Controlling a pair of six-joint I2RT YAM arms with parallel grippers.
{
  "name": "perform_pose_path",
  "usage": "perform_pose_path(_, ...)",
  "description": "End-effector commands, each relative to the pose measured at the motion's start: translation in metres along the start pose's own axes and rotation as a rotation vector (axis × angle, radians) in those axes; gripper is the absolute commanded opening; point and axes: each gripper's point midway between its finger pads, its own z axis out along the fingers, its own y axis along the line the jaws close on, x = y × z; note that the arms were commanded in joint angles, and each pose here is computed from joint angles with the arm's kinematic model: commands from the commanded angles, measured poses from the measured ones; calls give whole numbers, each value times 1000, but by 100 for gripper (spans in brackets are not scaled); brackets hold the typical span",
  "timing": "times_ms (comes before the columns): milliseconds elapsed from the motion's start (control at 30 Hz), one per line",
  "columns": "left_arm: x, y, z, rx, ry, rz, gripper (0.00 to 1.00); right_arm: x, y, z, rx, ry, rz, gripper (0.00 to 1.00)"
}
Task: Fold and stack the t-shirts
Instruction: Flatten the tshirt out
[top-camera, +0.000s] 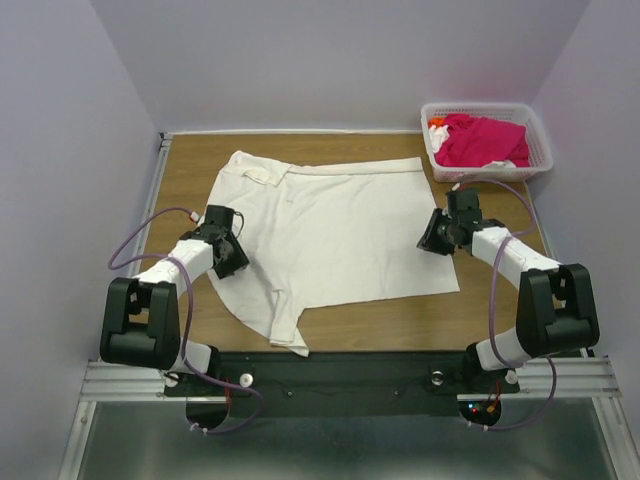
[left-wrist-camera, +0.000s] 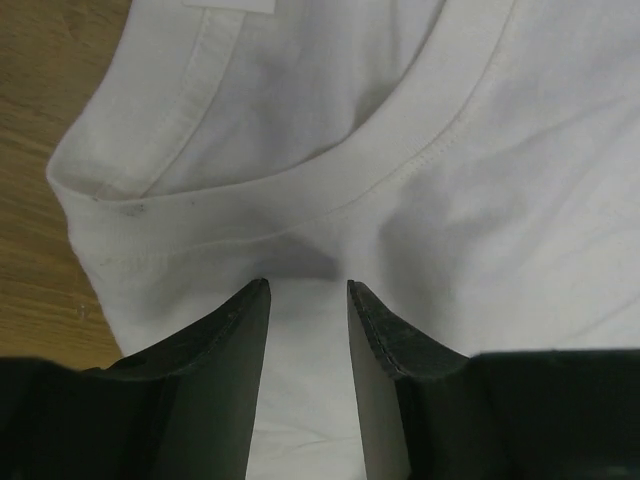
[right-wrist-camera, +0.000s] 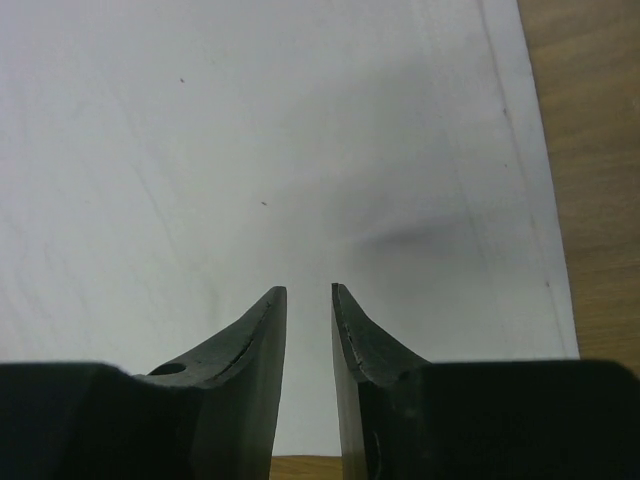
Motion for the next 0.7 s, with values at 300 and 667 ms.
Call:
perform_pose_path(300,-4,45,24,-198,-13,-64,39,41,-66,16,171,77,200,30)
perform_pose_path(667,-40,62,36,-321,-20,37,41,42,-124,19,291,87,407,34)
